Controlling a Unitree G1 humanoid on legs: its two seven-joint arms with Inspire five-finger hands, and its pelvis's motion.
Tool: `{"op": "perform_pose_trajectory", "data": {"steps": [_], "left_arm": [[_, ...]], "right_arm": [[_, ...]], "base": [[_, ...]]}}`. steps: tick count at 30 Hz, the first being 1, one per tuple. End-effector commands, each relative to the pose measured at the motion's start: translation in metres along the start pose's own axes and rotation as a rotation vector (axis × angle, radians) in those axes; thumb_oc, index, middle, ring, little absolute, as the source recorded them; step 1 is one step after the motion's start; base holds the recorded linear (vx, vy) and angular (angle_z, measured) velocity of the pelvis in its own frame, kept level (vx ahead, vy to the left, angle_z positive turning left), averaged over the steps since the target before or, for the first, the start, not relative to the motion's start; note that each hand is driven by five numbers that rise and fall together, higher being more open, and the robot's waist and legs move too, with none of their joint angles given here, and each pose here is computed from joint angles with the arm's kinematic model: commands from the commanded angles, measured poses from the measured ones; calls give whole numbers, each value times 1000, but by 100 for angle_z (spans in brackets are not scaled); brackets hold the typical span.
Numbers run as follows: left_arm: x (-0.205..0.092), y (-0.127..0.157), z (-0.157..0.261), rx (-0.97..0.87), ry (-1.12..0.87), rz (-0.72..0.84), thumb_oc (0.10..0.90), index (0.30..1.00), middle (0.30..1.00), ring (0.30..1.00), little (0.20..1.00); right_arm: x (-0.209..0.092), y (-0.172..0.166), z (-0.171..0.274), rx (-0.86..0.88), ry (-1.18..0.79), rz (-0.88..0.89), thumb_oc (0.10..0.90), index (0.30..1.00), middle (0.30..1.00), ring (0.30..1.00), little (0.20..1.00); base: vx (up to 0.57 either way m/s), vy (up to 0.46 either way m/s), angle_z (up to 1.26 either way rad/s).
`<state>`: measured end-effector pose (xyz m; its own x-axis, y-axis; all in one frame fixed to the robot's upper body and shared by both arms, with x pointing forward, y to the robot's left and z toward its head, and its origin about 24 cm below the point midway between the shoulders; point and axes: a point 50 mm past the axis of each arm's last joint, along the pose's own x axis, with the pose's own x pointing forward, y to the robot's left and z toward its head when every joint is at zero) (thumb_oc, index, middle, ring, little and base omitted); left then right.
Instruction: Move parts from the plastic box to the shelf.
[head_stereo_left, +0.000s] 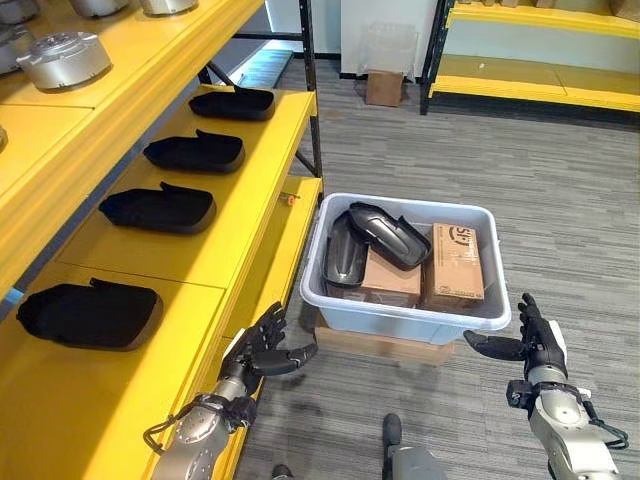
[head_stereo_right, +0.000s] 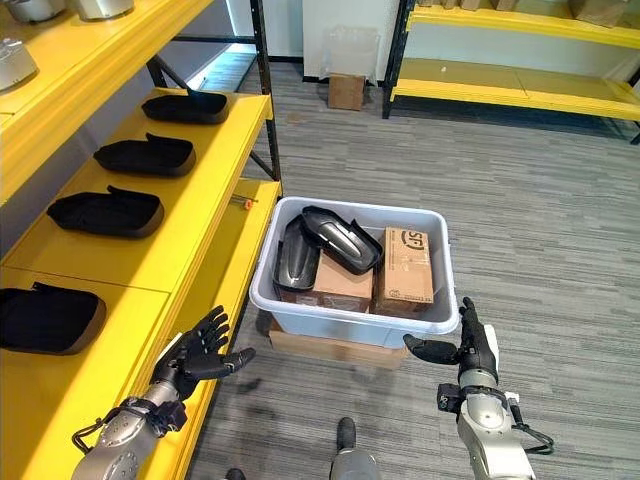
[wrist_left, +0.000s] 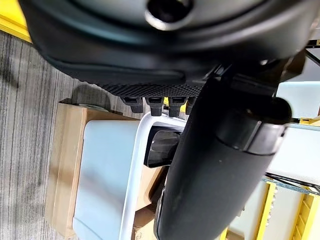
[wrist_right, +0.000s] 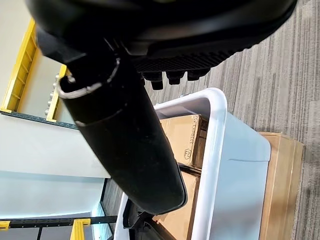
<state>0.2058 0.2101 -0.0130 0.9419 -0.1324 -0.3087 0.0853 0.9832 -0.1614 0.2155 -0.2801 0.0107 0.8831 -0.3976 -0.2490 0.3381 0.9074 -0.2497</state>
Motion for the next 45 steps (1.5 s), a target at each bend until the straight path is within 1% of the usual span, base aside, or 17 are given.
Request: {"op": "perform_pose_trajectory", "data": {"steps": [1, 3, 4, 5, 14, 18, 22, 28, 30, 31, 35, 36, 37, 38, 41, 44, 45], "left_arm": [[4, -4, 46, 36, -225, -53, 900, 1000, 1000, 1000, 1000], [4, -4, 47, 35, -225, -52, 900, 1000, 1000, 1000, 1000], [14, -14, 53, -61, -223, -307, 900, 1000, 1000, 1000, 1000], [13, -11, 52, -69, -227, -295, 900, 1000, 1000, 1000, 1000], [5, -5, 44, -92, -218, -260, 900, 1000, 1000, 1000, 1000], [0, -2, 40, -97, -209, -252, 900, 1000, 1000, 1000, 1000], [-2, -1, 38, -99, -202, -248, 900, 1000, 1000, 1000, 1000], [-1, -1, 41, -81, -224, -248, 900, 1000, 1000, 1000, 1000], [1, -3, 42, -102, -233, -261, 900, 1000, 1000, 1000, 1000], [2, -8, 47, -103, -264, -307, 900, 1000, 1000, 1000, 1000], [7, -20, 57, -95, -301, -365, 900, 1000, 1000, 1000, 1000], [14, -30, 68, -42, -316, -400, 900, 1000, 1000, 1000, 1000], [15, -31, 71, -25, -318, -403, 900, 1000, 1000, 1000, 1000], [20, -41, 75, 39, -301, -457, 900, 1000, 1000, 1000, 1000], [23, -48, 77, 48, -273, -481, 900, 1000, 1000, 1000, 1000], [21, -47, 74, 53, -228, -496, 900, 1000, 1000, 1000, 1000], [12, -40, 68, 50, -219, -483, 900, 1000, 1000, 1000, 1000]], "right_arm": [[10, -23, 58, -2, -261, -78, 900, 1000, 1000, 1000, 1000], [10, -22, 59, -10, -260, -78, 900, 1000, 1000, 1000, 1000], [-15, 37, 34, 203, -212, 411, 900, 1000, 1000, 1000, 1000], [-15, 39, 33, 195, -213, 426, 900, 1000, 1000, 1000, 1000], [-13, 42, 34, 167, -211, 410, 900, 1000, 1000, 1000, 1000], [-9, 32, 33, 147, -185, 336, 900, 1000, 1000, 1000, 1000], [-4, 16, 41, 112, -238, 239, 900, 1000, 1000, 1000, 1000], [6, -2, 58, 88, -290, 170, 900, 1000, 1000, 1000, 1000], [9, -7, 64, 85, -305, 142, 900, 1000, 1000, 1000, 1000], [12, -11, 68, 85, -317, 111, 900, 1000, 1000, 1000, 1000], [14, -15, 72, 73, -333, 79, 900, 1000, 1000, 1000, 1000], [13, -12, 71, 64, -333, 88, 900, 1000, 1000, 1000, 1000], [13, -12, 71, 65, -334, 90, 900, 1000, 1000, 1000, 1000], [13, -12, 68, 65, -328, 80, 900, 1000, 1000, 1000, 1000], [16, -10, 66, 64, -311, 71, 900, 1000, 1000, 1000, 1000], [19, -10, 63, 43, -285, 91, 900, 1000, 1000, 1000, 1000], [17, -17, 63, 30, -279, 110, 900, 1000, 1000, 1000, 1000]], "base": [[0, 0, 0], [0, 0, 0], [-14, 16, -5], [-11, 10, -8], [-2, -21, -9], [57, -4, 0], [36, 8, -3], [0, 112, -3], [-56, 233, -3], [-76, 247, -4], [-91, 169, -4], [-104, 28, -1], [-133, -180, -14], [-58, -229, -42], [18, -418, 31], [245, -762, 23], [120, -508, 15]]}}
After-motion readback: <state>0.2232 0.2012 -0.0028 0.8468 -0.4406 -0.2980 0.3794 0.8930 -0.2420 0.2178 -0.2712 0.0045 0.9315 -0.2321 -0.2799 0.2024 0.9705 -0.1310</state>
